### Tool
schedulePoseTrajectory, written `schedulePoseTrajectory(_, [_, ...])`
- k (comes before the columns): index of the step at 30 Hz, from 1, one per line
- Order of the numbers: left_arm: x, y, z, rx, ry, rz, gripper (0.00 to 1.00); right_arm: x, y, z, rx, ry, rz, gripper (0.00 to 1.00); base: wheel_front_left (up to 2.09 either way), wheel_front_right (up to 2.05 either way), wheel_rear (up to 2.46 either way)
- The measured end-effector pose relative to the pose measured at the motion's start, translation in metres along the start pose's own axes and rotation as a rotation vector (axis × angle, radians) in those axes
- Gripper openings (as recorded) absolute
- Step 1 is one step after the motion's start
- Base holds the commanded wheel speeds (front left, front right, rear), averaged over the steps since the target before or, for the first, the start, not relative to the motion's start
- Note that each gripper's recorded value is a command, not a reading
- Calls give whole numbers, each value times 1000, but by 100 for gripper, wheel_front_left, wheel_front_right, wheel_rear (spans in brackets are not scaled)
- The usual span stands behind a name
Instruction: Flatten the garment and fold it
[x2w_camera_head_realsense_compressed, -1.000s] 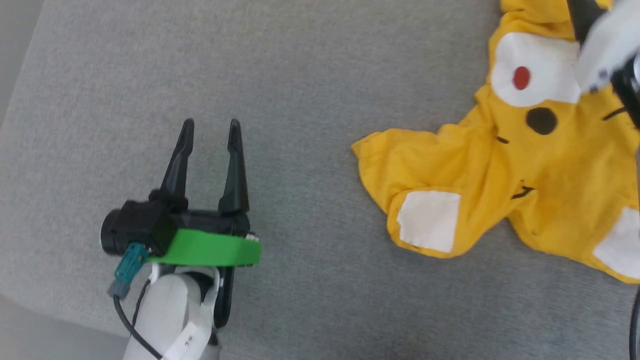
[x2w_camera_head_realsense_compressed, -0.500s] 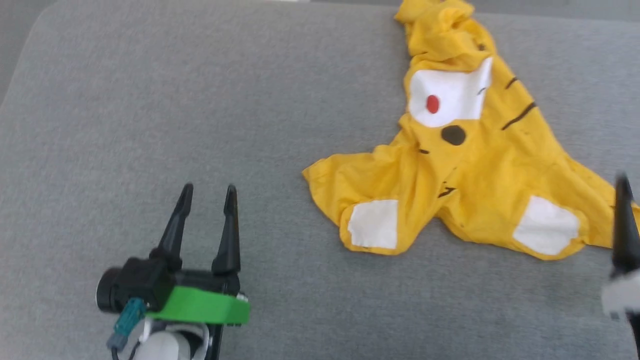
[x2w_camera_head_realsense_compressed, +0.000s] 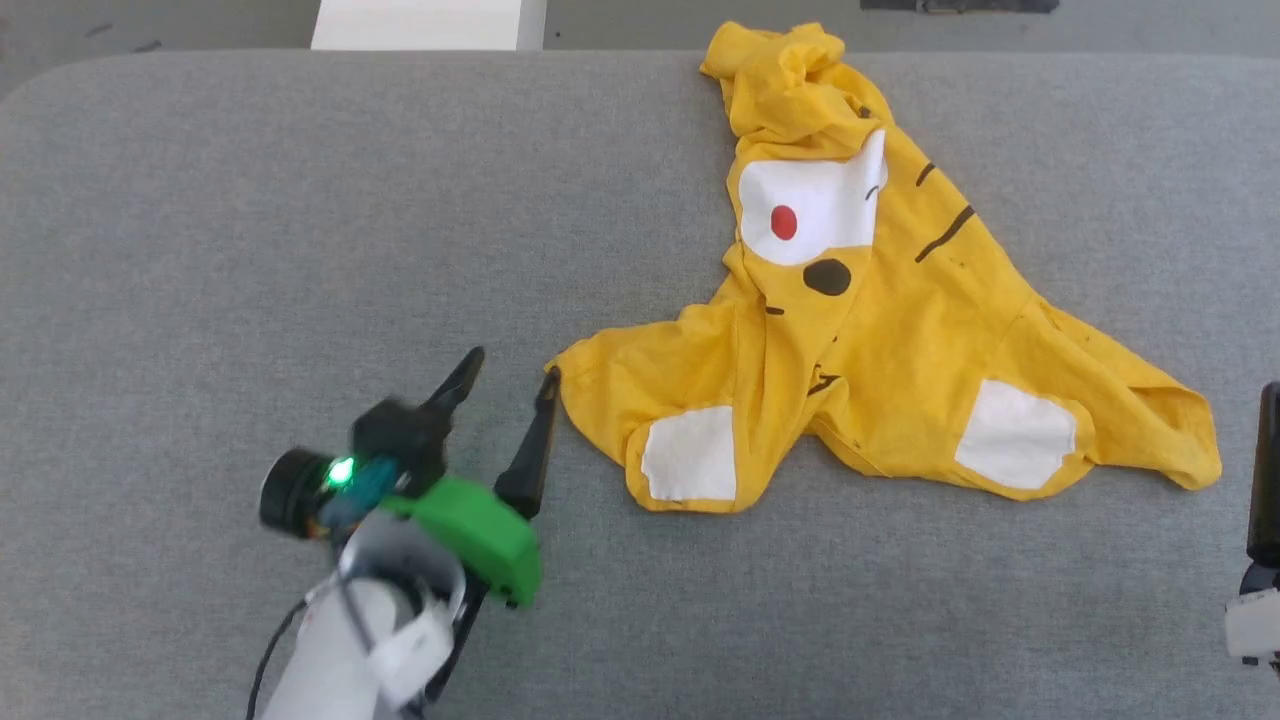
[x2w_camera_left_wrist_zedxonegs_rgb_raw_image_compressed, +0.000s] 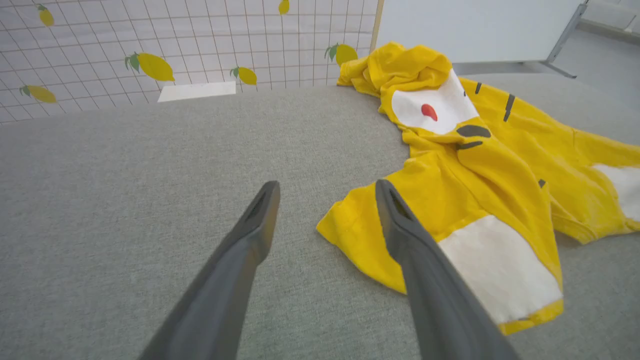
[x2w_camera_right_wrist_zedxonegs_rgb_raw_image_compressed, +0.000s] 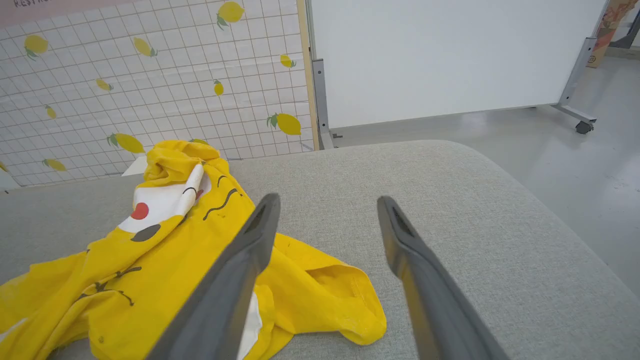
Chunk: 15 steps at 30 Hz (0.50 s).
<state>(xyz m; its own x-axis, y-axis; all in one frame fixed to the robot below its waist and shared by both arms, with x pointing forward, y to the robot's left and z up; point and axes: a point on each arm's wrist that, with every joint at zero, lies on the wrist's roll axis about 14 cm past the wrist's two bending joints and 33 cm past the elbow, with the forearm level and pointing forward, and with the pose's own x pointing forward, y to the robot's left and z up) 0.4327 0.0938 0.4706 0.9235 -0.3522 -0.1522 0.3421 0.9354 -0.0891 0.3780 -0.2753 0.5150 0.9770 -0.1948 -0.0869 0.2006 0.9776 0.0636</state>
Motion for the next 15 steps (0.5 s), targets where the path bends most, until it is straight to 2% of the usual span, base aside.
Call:
schedulePoseTrajectory(4, [17,-4,-28,7,176,-45,100,6,4,-5,-2,21,10,100,0,0,0])
schedulePoseTrajectory(10, [33,0,-62,6,334,-61,100,13,5,-16,-3,50,7,100,0,0,0])
schedulePoseTrajectory(11, [34,-1,-68,1,352,-64,49,14,5,-18,-3,55,5,100,0,0,0])
schedulePoseTrajectory(12, [36,-2,-72,-5,367,-68,8,15,4,-19,-5,58,2,100,0,0,0])
schedulePoseTrajectory(13, [37,-3,-77,-13,380,-72,0,16,3,-20,-6,61,-1,100,0,0,0])
schedulePoseTrajectory(15, [43,-6,-80,-20,387,-83,0,17,2,-22,-7,64,-5,100,0,0,0])
